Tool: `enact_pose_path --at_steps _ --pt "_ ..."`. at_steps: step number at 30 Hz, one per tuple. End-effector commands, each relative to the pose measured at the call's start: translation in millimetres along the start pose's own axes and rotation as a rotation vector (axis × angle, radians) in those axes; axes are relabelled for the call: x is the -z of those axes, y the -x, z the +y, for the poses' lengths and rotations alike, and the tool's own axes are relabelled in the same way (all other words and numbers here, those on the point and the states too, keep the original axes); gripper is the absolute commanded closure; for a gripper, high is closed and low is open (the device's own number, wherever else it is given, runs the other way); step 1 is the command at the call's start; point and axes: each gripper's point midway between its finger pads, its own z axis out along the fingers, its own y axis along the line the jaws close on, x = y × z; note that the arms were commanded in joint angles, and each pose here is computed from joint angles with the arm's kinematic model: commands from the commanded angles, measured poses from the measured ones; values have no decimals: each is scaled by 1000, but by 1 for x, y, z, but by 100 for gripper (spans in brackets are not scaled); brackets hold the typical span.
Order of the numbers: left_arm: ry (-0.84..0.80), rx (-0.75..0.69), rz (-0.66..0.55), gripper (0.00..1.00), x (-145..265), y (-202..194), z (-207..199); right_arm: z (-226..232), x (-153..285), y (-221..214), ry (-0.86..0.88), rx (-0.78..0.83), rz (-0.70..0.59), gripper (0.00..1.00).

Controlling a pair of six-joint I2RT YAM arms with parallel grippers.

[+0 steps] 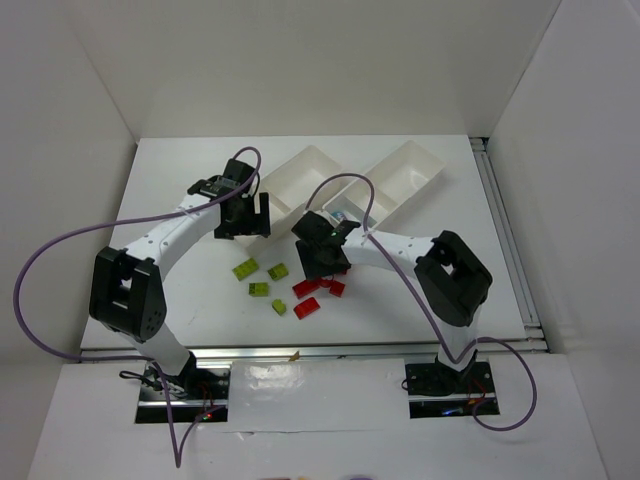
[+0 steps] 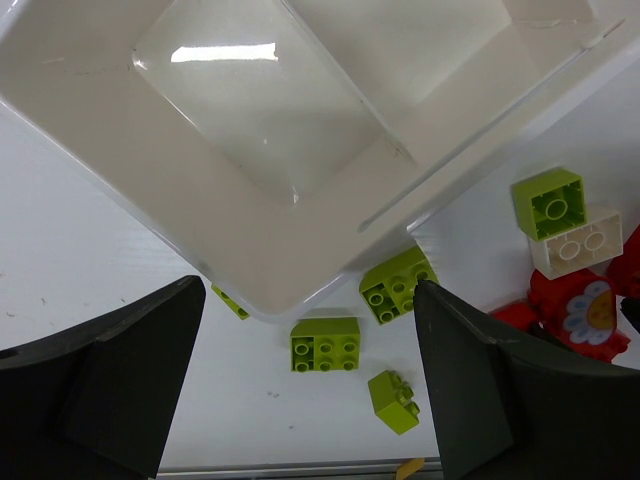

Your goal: Sort the legos into containers by color

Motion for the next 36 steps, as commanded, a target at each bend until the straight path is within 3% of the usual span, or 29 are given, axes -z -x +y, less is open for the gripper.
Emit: enact_pose_path --at_steps 1,3,8,12,25,29,36 --pt "-5 -23 -31 4 3 11 -3 1 19 21 29 -26 -84 27" --pt "-5 -23 -31 5 3 11 -3 0 24 26 26 -29 -97 21" --pt "-9 -32 -30 5 3 11 -7 0 18 26 8 -29 -85 21" --pt "-9 -32 -31 5 3 11 -7 0 12 33 -4 -48 -89 29" --pt "-5 -33 -22 5 0 10 -7 -3 -14 18 -21 -42 -29 39" --pt "-9 -41 -21 5 -1 10 -11 -2 0 25 -6 -49 -56 58" --pt "-9 -41 -20 5 1 11 -11 -15 66 75 -19 -66 -200 58"
